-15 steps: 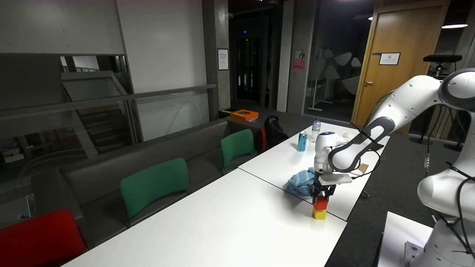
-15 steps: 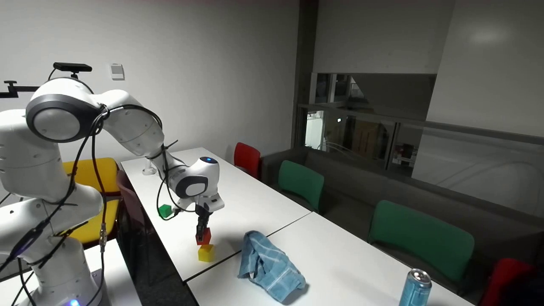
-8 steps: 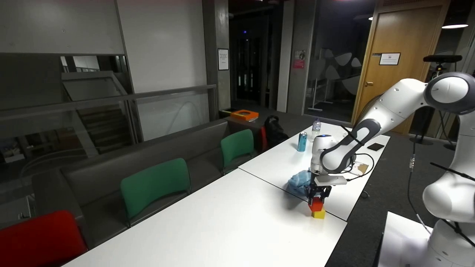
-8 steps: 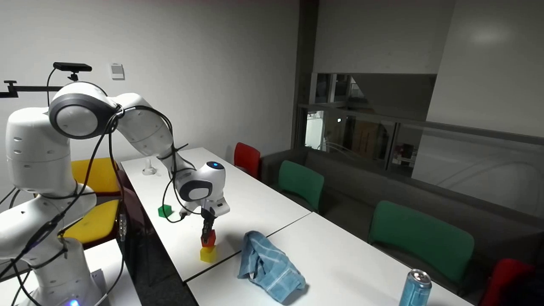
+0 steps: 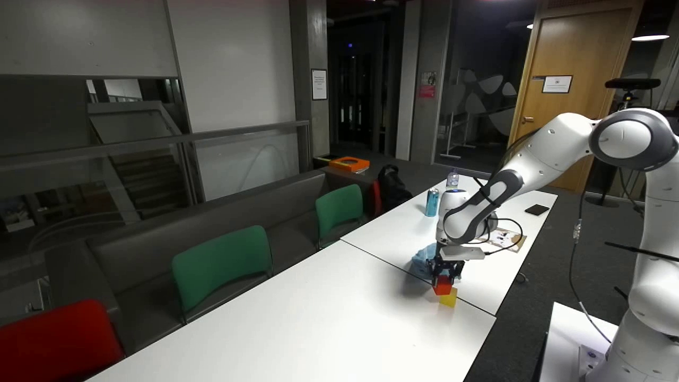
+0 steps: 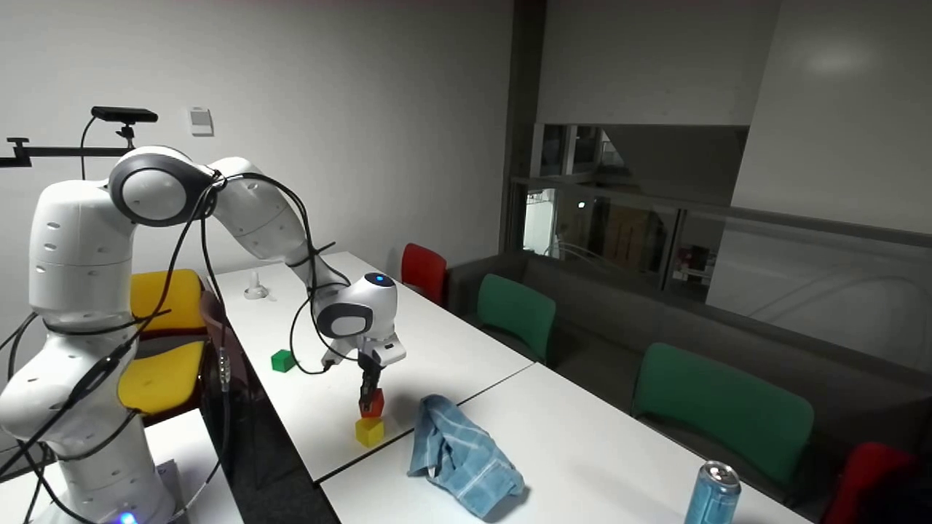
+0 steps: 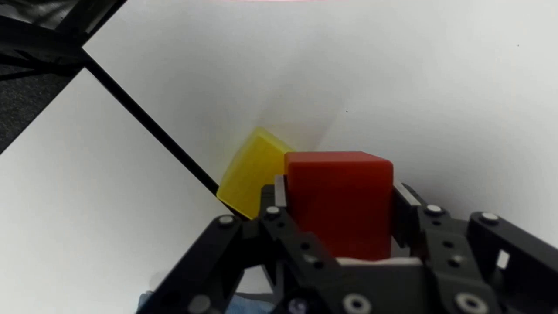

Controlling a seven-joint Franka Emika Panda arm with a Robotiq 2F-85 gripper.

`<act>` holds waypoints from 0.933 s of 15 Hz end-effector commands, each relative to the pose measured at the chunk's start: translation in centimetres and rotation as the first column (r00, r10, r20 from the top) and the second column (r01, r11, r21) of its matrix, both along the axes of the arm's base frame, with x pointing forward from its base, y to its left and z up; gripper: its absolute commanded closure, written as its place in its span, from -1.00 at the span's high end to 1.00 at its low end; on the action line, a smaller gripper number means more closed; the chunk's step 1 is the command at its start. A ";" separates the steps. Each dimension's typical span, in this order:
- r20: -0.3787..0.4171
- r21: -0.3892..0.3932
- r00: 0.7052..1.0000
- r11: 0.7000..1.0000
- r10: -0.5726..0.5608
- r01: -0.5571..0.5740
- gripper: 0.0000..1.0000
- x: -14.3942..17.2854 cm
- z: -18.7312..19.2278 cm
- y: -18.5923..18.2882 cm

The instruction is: Pick up the orange and green object and place them on top of the yellow object

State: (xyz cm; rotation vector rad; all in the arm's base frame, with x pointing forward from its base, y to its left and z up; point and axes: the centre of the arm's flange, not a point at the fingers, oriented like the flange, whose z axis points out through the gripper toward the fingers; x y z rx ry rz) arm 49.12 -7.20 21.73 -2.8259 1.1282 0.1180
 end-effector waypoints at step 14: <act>0.036 0.054 0.999 0.998 0.023 -0.025 -0.40 -1.7 -0.2 1.5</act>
